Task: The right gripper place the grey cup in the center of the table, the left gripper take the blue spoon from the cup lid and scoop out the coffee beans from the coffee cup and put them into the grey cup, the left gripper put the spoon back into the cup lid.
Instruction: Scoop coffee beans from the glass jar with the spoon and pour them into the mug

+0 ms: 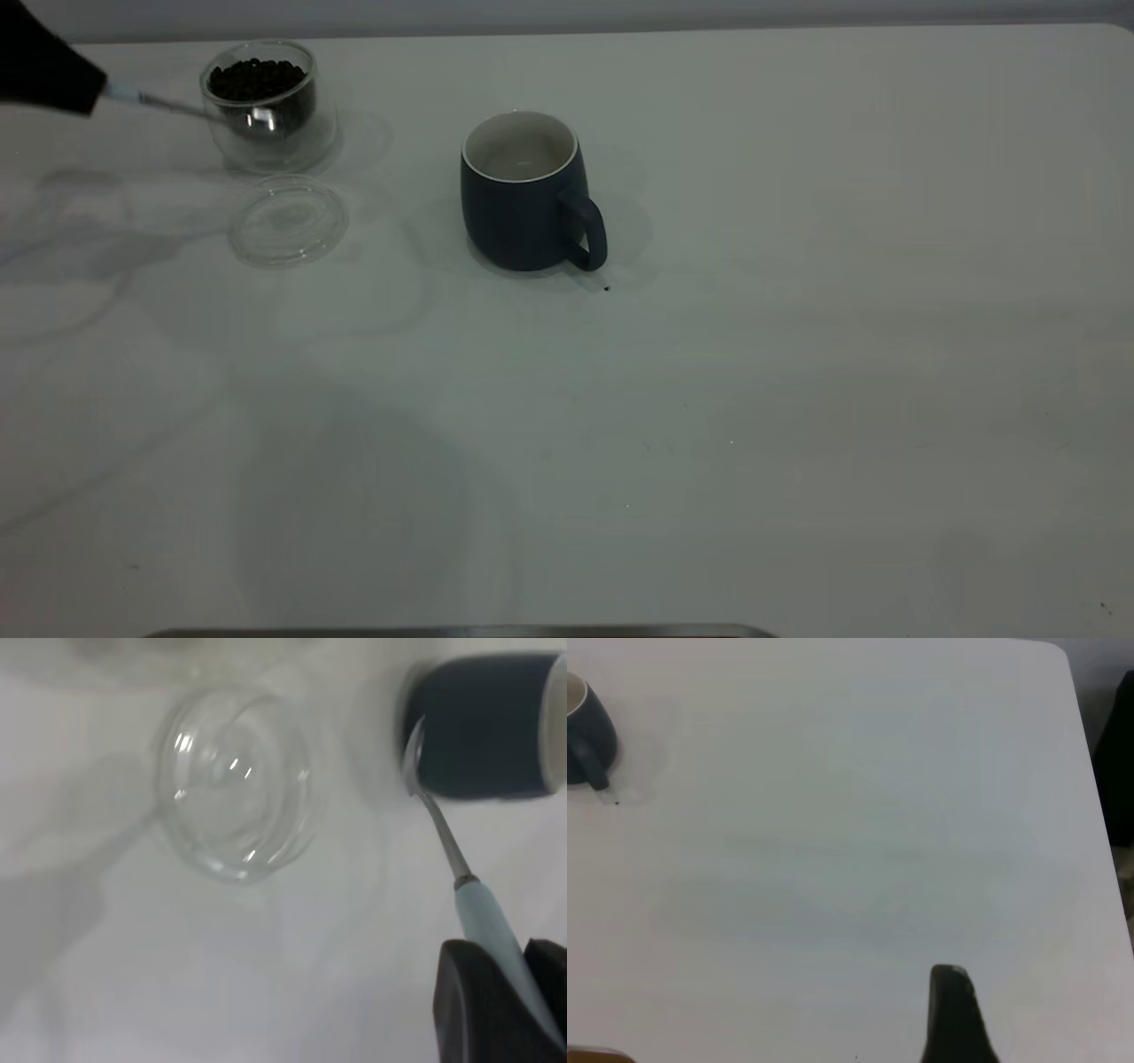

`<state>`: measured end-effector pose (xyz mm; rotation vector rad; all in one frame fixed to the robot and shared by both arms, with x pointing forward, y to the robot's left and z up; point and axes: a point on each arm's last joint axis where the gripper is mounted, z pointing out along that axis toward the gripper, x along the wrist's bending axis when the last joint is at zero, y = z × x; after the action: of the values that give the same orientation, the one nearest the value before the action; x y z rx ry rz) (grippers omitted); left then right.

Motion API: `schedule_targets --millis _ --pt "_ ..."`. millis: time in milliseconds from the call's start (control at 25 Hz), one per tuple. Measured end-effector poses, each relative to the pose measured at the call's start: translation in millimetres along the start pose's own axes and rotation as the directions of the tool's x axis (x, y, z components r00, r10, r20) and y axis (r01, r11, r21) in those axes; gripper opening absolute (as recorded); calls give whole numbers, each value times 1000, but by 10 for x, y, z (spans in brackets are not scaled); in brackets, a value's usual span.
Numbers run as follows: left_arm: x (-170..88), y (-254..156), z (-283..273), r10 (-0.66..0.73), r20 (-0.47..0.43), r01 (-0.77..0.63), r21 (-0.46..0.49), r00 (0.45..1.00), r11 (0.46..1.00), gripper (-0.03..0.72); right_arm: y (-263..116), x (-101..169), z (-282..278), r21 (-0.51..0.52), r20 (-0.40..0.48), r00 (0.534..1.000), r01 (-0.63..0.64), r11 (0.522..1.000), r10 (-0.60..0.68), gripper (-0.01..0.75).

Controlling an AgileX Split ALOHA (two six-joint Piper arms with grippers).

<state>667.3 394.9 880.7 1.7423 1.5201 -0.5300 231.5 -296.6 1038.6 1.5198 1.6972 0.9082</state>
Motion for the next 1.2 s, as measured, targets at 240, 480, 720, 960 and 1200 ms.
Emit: schedule_targets --millis 240,480,720,960,1200 --pt "-243 216 -202 38 24 -34 -137 999 990 131 0 0 0 0 0 1000 0 1000 0 457" --pt "-115 352 -258 -73 -123 40 -253 990 967 131 0 0 0 0 0 1000 0 1000 0 457" --pt "179 292 -9 -140 -113 109 -246 984 963 130 0 0 0 0 0 1000 0 1000 0 457" --pt "358 243 224 -177 -80 153 -244 981 958 130 0 0 0 0 0 1000 0 1000 0 457" --pt "395 231 349 -194 -54 177 -238 979 955 130 0 0 0 0 0 1000 0 1000 0 457"
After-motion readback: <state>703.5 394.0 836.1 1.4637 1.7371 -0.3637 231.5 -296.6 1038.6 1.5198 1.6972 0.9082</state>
